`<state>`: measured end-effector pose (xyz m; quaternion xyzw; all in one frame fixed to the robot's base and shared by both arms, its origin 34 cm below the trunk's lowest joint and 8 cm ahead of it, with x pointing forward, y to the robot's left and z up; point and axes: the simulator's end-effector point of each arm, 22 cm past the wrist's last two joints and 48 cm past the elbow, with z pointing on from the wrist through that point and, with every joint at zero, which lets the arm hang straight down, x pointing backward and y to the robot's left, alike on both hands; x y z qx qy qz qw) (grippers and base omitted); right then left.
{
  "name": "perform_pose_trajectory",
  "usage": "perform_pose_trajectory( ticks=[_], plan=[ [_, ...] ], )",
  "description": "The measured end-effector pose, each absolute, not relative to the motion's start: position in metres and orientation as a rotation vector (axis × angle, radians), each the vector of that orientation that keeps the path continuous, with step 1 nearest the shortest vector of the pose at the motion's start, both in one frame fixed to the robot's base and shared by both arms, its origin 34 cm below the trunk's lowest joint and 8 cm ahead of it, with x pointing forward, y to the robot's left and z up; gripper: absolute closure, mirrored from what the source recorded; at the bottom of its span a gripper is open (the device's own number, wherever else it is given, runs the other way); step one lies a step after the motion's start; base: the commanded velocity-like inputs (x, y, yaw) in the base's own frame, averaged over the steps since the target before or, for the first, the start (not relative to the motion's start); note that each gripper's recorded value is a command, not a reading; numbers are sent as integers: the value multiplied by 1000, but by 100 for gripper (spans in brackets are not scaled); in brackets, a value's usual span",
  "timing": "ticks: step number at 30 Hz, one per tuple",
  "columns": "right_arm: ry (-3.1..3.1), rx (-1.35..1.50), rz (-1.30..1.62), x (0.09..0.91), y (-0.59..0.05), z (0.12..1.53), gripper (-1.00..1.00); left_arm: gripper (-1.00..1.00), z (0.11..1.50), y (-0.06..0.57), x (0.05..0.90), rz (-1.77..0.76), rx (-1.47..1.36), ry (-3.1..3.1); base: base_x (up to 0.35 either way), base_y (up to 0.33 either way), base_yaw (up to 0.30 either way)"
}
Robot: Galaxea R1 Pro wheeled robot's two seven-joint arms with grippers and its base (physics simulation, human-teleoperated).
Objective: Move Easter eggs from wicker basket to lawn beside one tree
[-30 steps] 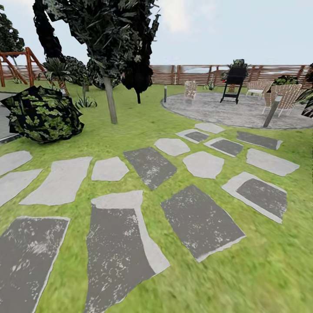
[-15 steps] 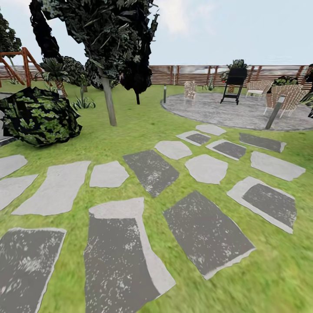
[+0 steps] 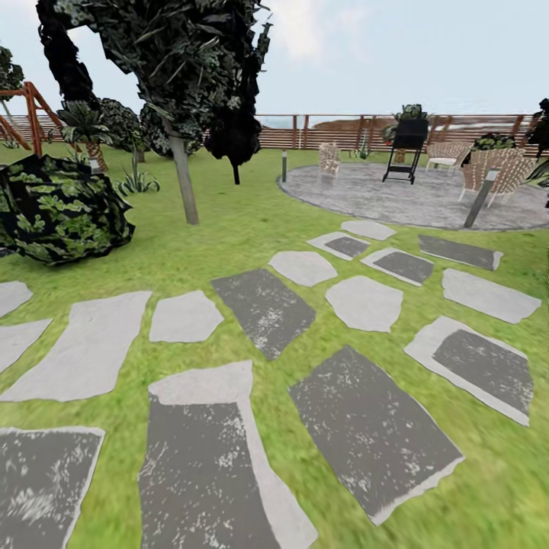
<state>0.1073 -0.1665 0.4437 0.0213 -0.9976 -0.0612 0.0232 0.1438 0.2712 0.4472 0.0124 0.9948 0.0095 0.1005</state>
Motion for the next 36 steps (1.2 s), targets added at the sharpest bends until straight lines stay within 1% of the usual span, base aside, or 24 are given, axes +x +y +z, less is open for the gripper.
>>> perform_pose_trajectory(
  ticks=[25, 36],
  plan=[
    [-3091, 59, -185, 108, -168, 443, -100, -100, 447, 271, 144, 28, 37, 2940, 322, 99, -8],
    [-3088, 59, -185, 107, -167, 444, -100, -100, 447, 270, 144, 26, 35, 2940, 326, 71, -226]
  ],
)
